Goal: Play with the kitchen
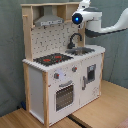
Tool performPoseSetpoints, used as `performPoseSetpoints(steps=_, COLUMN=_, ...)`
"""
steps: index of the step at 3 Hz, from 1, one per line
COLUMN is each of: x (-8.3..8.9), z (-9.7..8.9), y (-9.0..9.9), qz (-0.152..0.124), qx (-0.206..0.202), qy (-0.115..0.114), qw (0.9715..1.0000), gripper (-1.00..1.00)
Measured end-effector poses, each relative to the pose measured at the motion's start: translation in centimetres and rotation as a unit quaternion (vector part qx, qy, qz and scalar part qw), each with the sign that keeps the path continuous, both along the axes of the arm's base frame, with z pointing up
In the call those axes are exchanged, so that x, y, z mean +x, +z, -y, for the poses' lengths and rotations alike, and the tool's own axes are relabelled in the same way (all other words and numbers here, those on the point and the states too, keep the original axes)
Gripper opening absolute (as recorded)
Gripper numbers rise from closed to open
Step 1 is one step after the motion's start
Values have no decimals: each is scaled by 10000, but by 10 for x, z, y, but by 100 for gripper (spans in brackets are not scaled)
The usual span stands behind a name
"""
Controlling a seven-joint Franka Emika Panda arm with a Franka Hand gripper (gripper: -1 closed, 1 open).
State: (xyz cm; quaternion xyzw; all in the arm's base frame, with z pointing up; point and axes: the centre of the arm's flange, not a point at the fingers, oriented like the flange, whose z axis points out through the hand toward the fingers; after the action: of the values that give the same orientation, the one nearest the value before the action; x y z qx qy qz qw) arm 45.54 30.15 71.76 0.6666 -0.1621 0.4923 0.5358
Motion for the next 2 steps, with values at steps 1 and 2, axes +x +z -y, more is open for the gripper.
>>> performPoseSetpoints(steps=1, x=-14, z=11, y=-2, qz=-61, qx=23, qy=-12, qw=10000, gripper=-100)
performPoseSetpoints(steps=2, x=-28, z=19, y=-4, qz=-109, qx=18, qy=16, qw=9999, gripper=-100)
